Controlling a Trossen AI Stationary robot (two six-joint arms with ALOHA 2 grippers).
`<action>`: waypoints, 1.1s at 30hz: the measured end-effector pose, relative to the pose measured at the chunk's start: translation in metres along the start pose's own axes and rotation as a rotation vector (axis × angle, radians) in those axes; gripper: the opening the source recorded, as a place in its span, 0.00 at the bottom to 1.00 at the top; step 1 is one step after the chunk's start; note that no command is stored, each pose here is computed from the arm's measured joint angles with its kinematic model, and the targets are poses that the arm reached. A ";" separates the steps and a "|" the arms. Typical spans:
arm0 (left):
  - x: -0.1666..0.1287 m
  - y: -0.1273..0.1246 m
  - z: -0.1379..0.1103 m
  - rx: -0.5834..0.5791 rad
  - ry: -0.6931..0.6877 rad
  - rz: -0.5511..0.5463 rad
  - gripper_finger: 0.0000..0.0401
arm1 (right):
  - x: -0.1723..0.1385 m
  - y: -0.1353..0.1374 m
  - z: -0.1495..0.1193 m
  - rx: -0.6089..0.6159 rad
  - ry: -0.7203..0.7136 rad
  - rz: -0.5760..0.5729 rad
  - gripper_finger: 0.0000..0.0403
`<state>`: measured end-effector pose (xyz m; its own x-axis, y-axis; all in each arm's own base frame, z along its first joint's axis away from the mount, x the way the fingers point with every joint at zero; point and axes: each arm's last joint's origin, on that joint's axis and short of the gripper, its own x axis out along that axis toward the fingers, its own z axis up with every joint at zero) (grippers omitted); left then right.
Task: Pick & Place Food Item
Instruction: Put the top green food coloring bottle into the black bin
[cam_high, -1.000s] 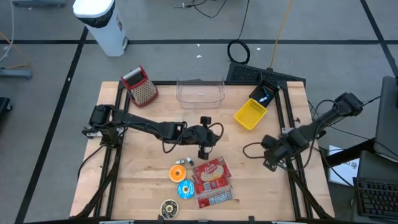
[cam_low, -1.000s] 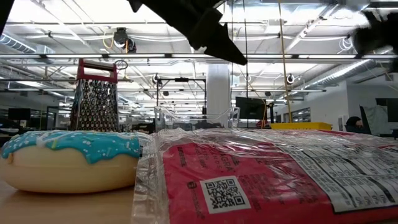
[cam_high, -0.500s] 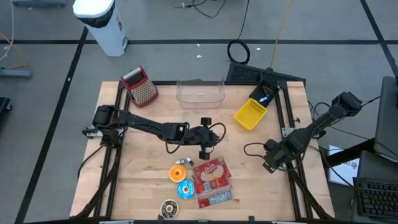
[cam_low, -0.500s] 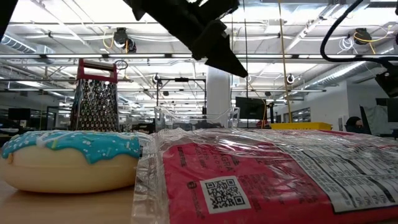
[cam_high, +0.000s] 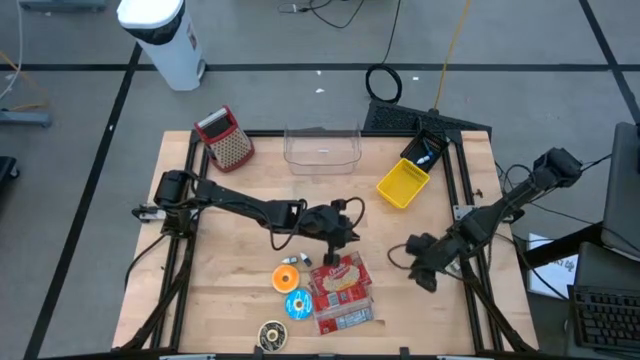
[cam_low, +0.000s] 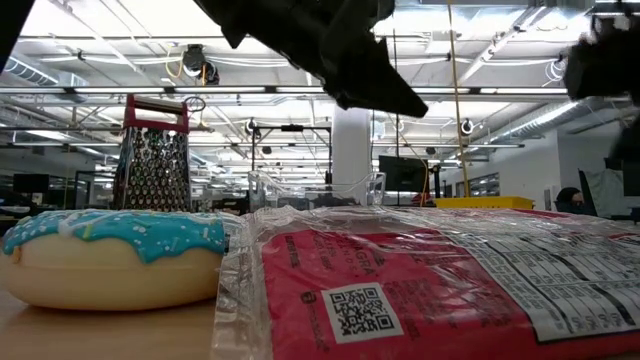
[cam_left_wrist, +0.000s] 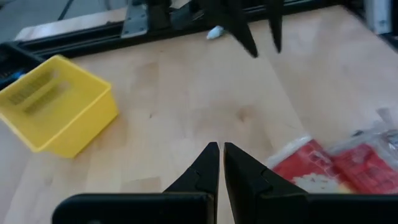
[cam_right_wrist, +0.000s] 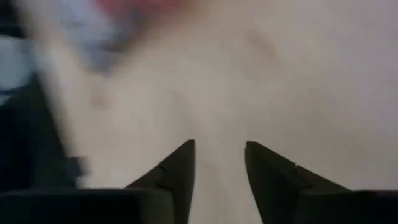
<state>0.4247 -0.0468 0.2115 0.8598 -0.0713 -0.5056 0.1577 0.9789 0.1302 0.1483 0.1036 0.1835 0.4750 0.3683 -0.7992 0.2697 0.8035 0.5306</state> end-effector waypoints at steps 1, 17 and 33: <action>0.000 0.000 0.000 0.008 0.000 -0.002 0.06 | -0.002 0.007 0.002 -0.053 -0.012 0.049 0.23; 0.000 0.000 0.000 0.010 0.003 0.003 0.06 | -0.006 0.051 0.005 -0.178 0.552 -0.252 0.00; 0.000 0.000 0.000 0.011 0.004 0.003 0.06 | 0.042 -0.013 -0.034 0.021 0.989 -0.578 0.00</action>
<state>0.4245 -0.0464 0.2113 0.8585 -0.0675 -0.5083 0.1602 0.9770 0.1408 0.1360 0.1247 0.1330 -0.5885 0.1604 -0.7924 0.2516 0.9678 0.0090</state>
